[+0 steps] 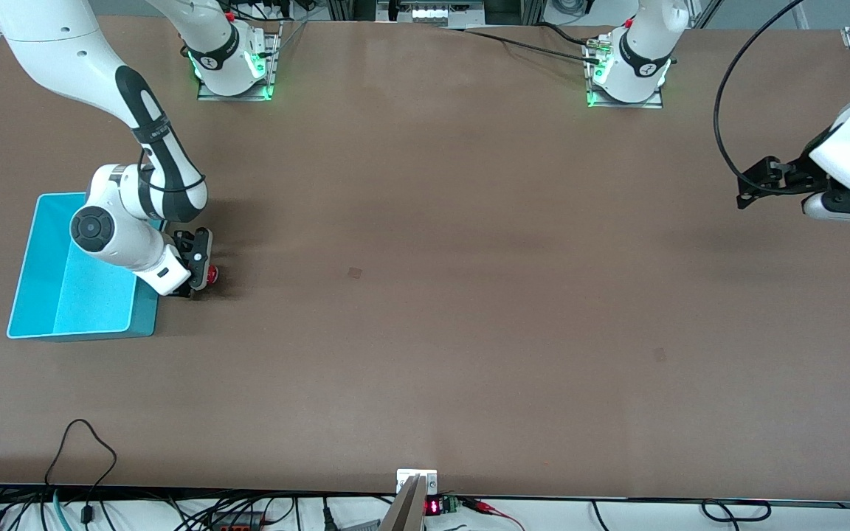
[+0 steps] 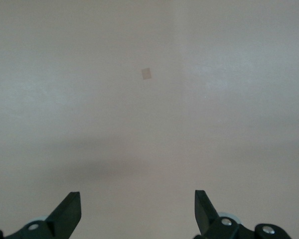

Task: Wind red beetle toy and store in blue box
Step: 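Close the right gripper on the red car and lift it, then lower the red car into the cyan box and open the right gripper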

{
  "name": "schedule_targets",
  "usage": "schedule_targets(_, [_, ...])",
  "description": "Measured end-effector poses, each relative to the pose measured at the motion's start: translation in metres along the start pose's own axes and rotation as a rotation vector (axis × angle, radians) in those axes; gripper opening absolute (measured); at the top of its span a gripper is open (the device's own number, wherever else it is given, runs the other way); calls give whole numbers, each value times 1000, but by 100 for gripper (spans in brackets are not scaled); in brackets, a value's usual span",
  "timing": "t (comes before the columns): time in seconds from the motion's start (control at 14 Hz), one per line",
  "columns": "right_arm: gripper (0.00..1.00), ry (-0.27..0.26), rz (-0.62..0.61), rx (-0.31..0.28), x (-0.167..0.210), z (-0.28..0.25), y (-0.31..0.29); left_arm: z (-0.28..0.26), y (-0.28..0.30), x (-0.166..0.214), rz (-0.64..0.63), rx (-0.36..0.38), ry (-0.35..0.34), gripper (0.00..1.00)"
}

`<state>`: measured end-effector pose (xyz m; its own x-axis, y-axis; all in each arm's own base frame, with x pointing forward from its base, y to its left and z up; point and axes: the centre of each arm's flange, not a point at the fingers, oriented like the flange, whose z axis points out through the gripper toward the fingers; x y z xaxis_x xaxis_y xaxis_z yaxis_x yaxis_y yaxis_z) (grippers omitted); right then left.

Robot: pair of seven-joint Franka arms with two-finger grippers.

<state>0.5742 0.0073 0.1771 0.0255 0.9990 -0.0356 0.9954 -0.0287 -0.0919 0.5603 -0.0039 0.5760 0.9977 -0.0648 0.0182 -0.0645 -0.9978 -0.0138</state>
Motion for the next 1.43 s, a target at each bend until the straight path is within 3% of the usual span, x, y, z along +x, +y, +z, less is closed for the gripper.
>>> schedule_targets(0.14, [48, 1, -2, -7, 1, -3, 1, 1, -2, 1, -3, 0, 2, 100])
schedule_targets(0.36, [48, 10, -16, -34, 12, -14, 5, 1, 4, 1, 7, 1, 3, 100])
schedule_targets(0.5, [48, 39, 50, -72, 20, -34, 10, 1, 8, 2, 13, 2, 3, 100])
schedule_targets(0.71, [48, 119, 283, -129, 19, -88, 17, 1, 10, 2, 16, 2, 3, 100])
schedule_targets(0.93, [48, 196, 617, -68, -4, -126, 20, 1, 7, 2, 13, 2, 3, 100])
schedule_targets(1.14, [48, 242, 972, -50, -48, -138, 26, 1, 7, 2, 12, 2, 3, 100])
schedule_targets(1.29, [48, 255, 1195, -30, -76, -143, 27, 1, 7, 2, 12, 2, 3, 100])
schedule_targets(1.43, [48, 240, 1307, 0, -105, -148, 23, 1, 9, 2, 15, 2, 3, 100])
